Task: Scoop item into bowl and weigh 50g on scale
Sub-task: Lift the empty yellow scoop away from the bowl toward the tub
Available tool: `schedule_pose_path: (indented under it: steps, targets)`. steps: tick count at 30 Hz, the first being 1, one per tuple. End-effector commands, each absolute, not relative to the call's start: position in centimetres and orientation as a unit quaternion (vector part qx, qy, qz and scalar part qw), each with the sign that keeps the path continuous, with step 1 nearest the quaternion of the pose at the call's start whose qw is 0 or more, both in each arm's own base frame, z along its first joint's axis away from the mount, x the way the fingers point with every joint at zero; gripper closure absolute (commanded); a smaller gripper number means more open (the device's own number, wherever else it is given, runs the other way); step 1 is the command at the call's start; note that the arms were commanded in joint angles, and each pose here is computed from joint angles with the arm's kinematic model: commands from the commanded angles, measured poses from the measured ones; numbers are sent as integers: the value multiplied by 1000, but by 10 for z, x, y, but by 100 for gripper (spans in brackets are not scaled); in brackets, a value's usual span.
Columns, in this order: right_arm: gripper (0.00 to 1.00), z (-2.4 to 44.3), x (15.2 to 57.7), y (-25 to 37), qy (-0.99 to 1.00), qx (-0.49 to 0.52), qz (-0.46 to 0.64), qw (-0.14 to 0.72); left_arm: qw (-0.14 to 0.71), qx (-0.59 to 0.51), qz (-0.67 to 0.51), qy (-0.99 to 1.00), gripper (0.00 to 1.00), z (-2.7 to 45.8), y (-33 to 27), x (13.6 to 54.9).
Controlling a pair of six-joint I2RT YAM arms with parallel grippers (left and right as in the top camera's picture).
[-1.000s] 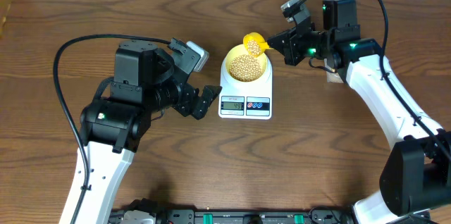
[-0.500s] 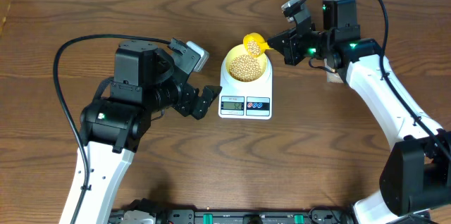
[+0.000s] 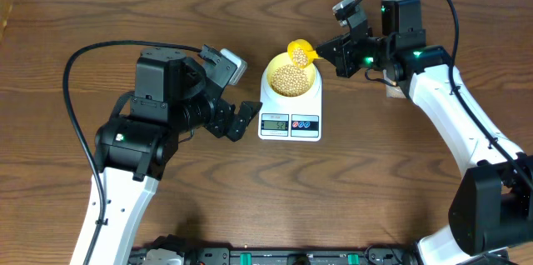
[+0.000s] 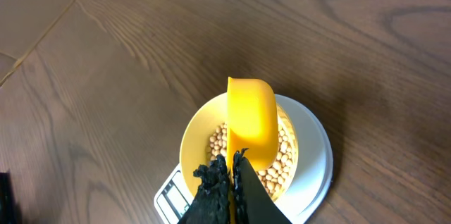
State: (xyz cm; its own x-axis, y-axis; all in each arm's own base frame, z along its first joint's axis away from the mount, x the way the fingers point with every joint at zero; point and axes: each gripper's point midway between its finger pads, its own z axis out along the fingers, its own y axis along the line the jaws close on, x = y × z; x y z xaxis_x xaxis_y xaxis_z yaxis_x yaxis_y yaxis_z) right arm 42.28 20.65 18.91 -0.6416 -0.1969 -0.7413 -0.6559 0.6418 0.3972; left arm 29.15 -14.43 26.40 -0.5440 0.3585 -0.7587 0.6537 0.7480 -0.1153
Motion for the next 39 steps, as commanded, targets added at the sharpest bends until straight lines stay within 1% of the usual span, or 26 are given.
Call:
schedule_pose_path:
  steps: [1, 7, 13, 22, 25, 32, 39]
  targets:
    - [99, 186, 422, 209, 842, -250, 343, 332, 372, 293, -200, 858, 2, 261, -144, 292]
    - [99, 187, 421, 209, 850, -216, 360, 317, 372, 294, -200, 858, 3, 261, -144, 292]
    - [99, 197, 416, 211, 836, -209, 406, 305, 372, 293, -200, 858, 3, 261, -144, 292]
    - [99, 209, 429, 179, 827, -167, 434, 316, 372, 293, -200, 858, 2, 261, -144, 292]
    - [99, 217, 433, 165, 816, -162, 450, 325, 372, 293, -200, 858, 2, 261, -144, 292]
    - [99, 220, 448, 110, 821, -97, 446, 342, 372, 293, -200, 858, 2, 261, -144, 292]
    - [99, 222, 453, 36, 821, -16, 444, 359, 372, 293, -200, 858, 2, 261, -144, 292]
